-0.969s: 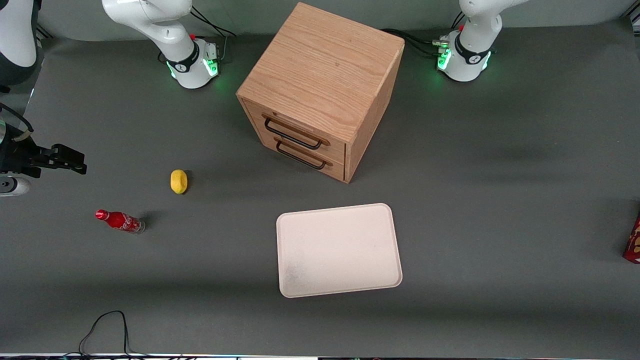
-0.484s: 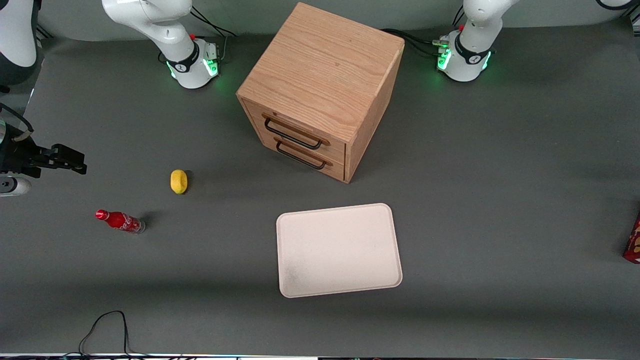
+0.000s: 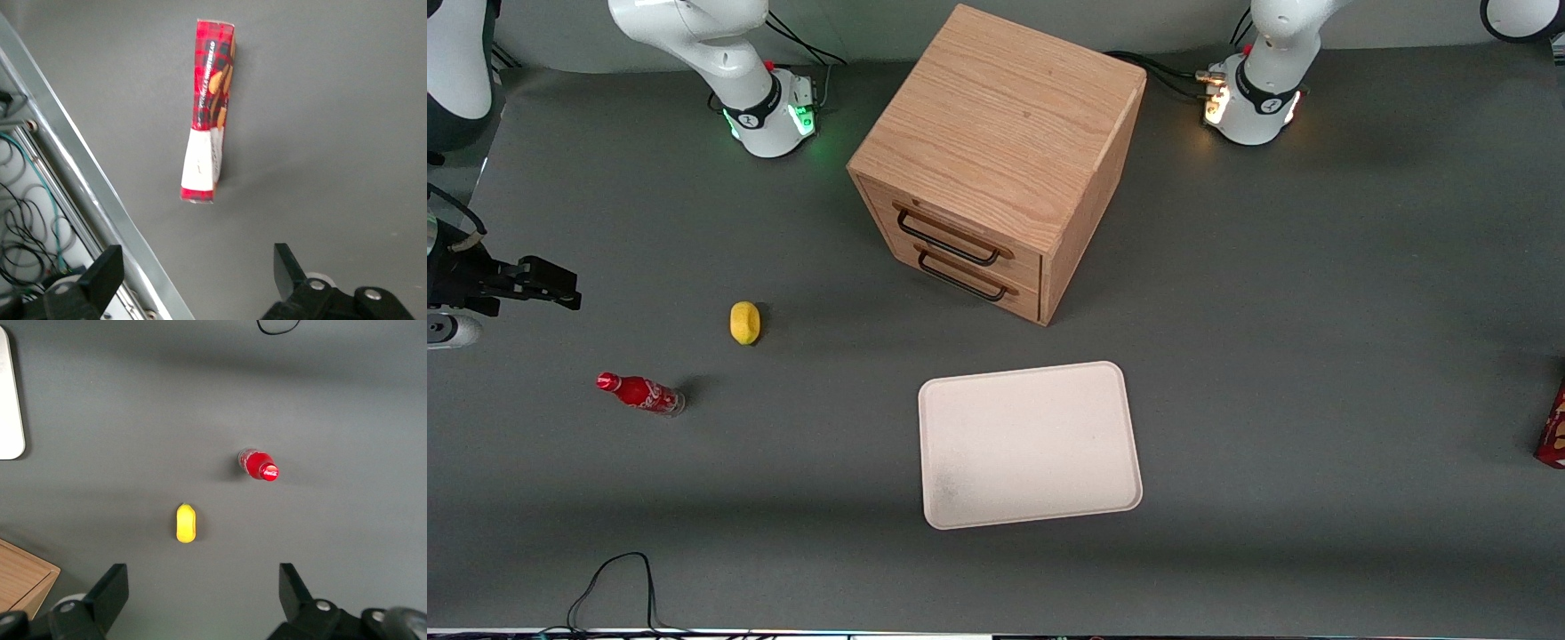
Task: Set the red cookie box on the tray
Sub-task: 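Lower the open left gripper around the red cookie box, then close the left gripper on the cookie box and lift it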
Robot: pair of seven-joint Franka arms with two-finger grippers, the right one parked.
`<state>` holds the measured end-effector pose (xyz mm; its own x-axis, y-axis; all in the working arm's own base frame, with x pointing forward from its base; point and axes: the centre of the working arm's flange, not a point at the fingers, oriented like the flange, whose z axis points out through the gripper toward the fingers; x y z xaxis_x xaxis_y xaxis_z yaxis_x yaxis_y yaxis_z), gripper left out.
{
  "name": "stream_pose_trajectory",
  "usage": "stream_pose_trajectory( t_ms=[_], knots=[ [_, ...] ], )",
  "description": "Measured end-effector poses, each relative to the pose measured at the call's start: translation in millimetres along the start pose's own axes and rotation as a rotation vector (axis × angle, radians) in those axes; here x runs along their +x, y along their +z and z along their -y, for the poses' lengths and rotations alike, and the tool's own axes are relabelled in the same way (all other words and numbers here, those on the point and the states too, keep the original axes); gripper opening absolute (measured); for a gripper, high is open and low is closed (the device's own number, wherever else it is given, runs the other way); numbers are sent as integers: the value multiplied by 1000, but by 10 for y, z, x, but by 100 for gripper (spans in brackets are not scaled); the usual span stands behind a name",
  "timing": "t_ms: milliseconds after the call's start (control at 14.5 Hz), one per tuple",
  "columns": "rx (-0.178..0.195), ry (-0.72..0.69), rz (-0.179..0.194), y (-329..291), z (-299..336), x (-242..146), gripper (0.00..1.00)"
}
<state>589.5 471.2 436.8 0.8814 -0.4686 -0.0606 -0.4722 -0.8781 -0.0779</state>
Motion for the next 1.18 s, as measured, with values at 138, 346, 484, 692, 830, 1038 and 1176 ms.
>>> stream_pose_trajectory(
  t_ms=[138, 346, 484, 692, 830, 1038, 1176],
  knots=[
    [17, 54, -11, 277, 40, 138, 100],
    [36, 108, -31, 747, 21, 448, 100],
    [37, 122, -36, 1079, 7, 566, 100],
    [39, 127, -40, 1460, -5, 610, 100],
    [52, 134, -55, 1616, -31, 663, 100],
    [50, 142, -66, 1761, -79, 726, 100],
    [46, 144, -64, 1788, -89, 723, 100]
  ],
)
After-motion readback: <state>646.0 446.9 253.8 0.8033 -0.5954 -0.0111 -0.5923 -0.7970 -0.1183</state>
